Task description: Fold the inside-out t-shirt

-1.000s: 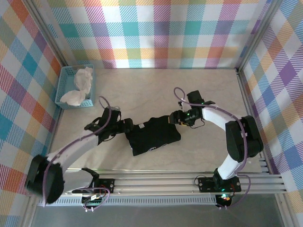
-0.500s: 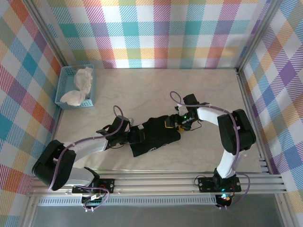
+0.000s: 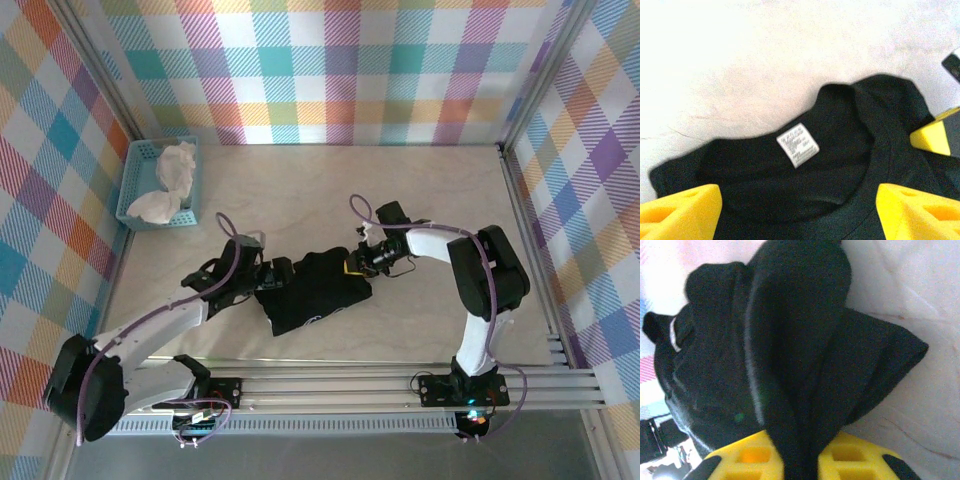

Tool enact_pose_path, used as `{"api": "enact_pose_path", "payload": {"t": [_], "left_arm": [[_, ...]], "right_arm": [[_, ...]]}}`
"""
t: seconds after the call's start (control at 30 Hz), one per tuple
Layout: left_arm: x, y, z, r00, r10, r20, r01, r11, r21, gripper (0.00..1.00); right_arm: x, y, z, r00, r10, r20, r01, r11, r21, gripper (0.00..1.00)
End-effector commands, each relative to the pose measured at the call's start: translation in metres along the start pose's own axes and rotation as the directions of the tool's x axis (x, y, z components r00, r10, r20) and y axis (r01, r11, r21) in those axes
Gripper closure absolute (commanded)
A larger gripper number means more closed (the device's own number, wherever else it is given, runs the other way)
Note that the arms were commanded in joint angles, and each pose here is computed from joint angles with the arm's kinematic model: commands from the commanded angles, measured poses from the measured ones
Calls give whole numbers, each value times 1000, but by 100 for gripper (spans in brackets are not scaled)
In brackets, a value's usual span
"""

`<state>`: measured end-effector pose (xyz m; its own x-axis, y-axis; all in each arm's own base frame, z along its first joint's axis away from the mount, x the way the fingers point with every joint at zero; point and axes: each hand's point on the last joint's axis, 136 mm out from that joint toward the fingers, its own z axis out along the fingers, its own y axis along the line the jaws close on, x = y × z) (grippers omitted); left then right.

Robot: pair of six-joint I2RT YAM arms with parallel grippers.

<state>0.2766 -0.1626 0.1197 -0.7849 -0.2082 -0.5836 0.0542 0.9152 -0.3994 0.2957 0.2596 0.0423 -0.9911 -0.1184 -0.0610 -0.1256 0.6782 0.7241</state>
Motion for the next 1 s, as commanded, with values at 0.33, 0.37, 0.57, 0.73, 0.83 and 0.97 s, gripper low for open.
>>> {"api": "enact_pose_path", "payload": {"t": [0.33, 0.37, 0.57, 0.73, 0.83, 0.97], "left_arm": [[-29, 23, -54, 994, 12, 111, 0, 994, -107, 19], [-31, 22, -55, 993, 16, 115, -4, 994, -107, 19], [-36, 14, -52, 995, 37, 98, -28, 995, -93, 19], [-35, 10, -40, 998, 44, 53, -39, 995, -90, 19], [-36, 8, -33, 999, 39, 37, -36, 995, -90, 18], [-37, 5, -26, 999, 30, 17, -28, 996, -87, 18]], "right_arm": [[-80, -62, -108, 973, -146, 177, 75, 932, 356, 100], [-87, -73, -122, 969, -170, 181, 78, 899, 431, 100], [-125, -144, -226, 955, -276, 105, 63, 536, 842, 100], [-163, -179, -292, 944, -302, 133, -20, 352, 936, 100], [-185, -196, -319, 939, -303, 163, -77, 276, 958, 100], [-200, -222, -349, 948, -261, 181, -143, 158, 977, 100]]}}
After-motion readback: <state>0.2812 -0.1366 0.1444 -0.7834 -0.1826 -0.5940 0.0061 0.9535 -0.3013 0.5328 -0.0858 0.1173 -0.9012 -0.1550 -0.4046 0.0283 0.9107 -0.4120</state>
